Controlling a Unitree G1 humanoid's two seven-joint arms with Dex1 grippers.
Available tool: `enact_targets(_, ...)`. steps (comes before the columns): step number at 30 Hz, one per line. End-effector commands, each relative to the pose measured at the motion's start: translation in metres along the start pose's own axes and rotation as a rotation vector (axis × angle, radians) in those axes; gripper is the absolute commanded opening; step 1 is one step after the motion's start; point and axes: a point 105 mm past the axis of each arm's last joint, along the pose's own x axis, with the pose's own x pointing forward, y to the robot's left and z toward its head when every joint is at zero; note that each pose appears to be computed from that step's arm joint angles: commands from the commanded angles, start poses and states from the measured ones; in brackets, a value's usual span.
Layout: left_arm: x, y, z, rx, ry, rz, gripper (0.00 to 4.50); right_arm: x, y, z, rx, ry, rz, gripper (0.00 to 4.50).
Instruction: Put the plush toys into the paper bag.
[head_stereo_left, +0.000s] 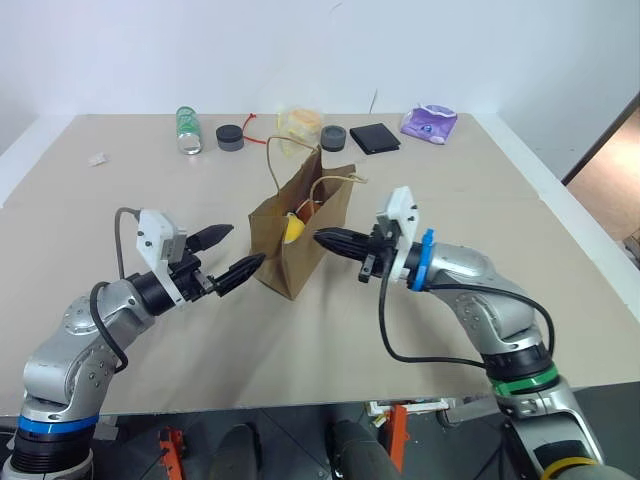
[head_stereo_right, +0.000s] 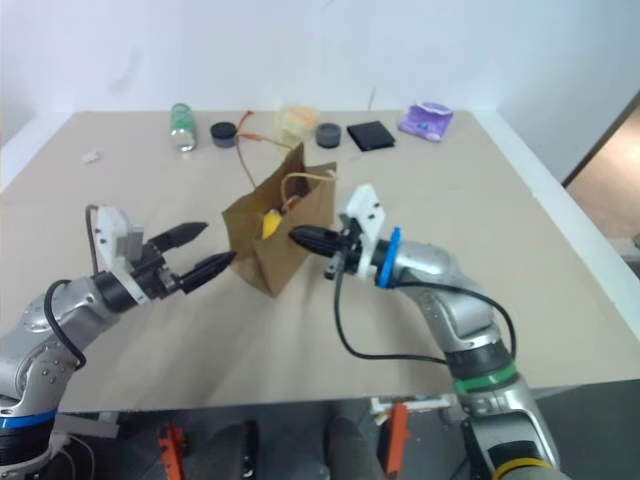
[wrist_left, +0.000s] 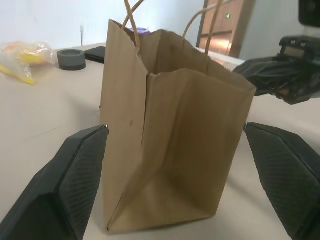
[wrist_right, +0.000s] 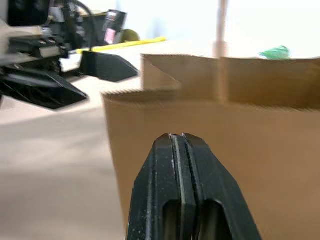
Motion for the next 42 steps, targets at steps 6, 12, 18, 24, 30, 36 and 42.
enact_targets(6,0.007,-0.007,0.006,0.127,-0.03,0.002,4.5,0.034,-0.012,0.01,-0.069,-0.026,-0.012,0.08)
enact_targets(12,0.018,-0.009,0.005,0.13,-0.045,0.006,4.5,0.045,-0.014,0.013,-0.086,-0.042,-0.016,0.08)
enact_targets(18,0.03,0.007,0.0,0.133,-0.047,0.111,4.5,0.047,-0.013,0.016,-0.094,-0.056,-0.014,0.08)
enact_targets(24,0.035,0.004,0.003,0.119,-0.084,0.126,4.5,0.046,-0.013,0.018,-0.095,-0.063,-0.02,0.08)
enact_targets(30,0.02,-0.016,0.01,0.11,-0.113,0.136,4.5,0.044,-0.016,0.018,-0.097,-0.062,-0.035,0.08)
enact_targets(36,0.002,-0.016,0.016,0.131,-0.114,0.232,4.5,0.046,-0.015,0.018,-0.097,-0.061,-0.033,0.08)
enact_targets(42,-0.006,-0.006,0.005,0.156,-0.069,0.278,4.5,0.05,-0.014,0.018,-0.095,-0.06,-0.029,0.08)
